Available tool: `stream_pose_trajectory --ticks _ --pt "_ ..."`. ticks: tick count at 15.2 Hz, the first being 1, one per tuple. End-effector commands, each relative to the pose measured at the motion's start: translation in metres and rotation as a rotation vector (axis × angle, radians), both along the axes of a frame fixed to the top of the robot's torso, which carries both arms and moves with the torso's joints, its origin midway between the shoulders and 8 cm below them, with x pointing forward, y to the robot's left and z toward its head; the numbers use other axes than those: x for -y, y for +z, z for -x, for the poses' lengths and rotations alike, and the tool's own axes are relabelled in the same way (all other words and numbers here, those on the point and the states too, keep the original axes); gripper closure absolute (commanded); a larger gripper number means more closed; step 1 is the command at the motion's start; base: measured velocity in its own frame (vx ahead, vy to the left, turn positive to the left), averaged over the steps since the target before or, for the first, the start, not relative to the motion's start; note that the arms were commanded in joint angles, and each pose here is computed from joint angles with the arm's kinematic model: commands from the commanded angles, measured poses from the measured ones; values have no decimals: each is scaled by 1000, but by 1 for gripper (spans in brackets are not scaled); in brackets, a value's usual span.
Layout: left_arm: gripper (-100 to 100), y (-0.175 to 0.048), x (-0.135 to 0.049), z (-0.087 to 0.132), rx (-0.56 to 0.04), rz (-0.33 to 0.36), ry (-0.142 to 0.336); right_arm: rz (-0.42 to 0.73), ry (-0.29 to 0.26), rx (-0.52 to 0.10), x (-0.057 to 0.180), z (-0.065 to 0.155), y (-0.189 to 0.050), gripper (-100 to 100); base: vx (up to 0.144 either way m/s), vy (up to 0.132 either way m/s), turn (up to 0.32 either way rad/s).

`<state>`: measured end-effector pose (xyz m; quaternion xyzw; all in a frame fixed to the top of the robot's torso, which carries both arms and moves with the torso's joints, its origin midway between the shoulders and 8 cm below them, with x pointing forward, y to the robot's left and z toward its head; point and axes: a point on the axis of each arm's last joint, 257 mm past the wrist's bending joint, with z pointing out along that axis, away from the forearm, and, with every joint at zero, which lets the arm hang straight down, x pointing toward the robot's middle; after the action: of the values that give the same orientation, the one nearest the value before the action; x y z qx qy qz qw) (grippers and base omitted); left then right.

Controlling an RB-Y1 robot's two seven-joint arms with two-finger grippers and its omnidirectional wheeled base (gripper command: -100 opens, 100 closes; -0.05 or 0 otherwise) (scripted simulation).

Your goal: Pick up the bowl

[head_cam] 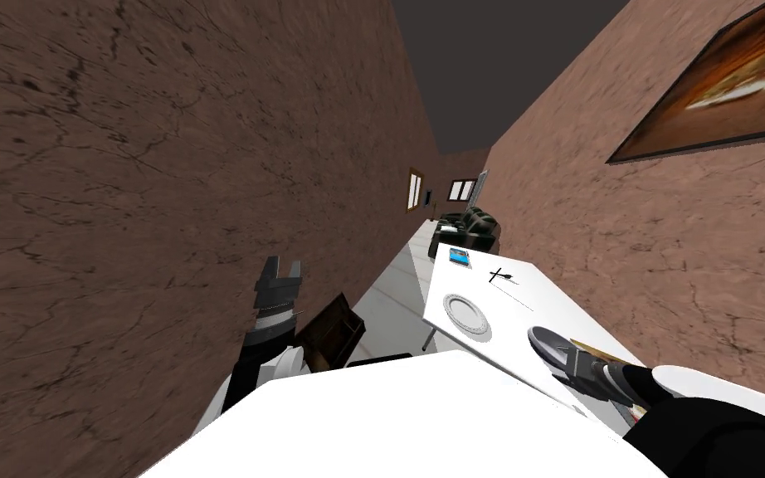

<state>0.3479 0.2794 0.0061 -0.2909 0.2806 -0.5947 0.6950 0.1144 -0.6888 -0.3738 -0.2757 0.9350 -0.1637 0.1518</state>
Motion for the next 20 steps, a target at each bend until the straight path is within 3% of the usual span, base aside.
stream_pose_trajectory --ticks 1,2,3,8,15,17,20 --pt "0 0 0 0 0 0 0 32 6 -45 12 19 -2 -100 31 46 134" --pt "0 0 0 0 0 0 0 39 7 -57 15 24 -2 -100 30 47 103" --pt "0 0 0 0 0 0 0 27 5 -38 9 14 -1 -100 18 26 27" --pt "0 0 0 0 0 0 0 44 -28 -39 27 35 -2 -100 -4 11 138" --pt "0 0 0 0 0 0 0 47 -108 -39 48 86 -10 -100 -6 14 155" --pt "0 0 0 0 0 0 0 48 -110 -40 48 87 -9 -100 -4 11 89" --pt "0 0 0 0 0 0 0 37 -152 -40 50 116 -17 -100 -3 14 160"
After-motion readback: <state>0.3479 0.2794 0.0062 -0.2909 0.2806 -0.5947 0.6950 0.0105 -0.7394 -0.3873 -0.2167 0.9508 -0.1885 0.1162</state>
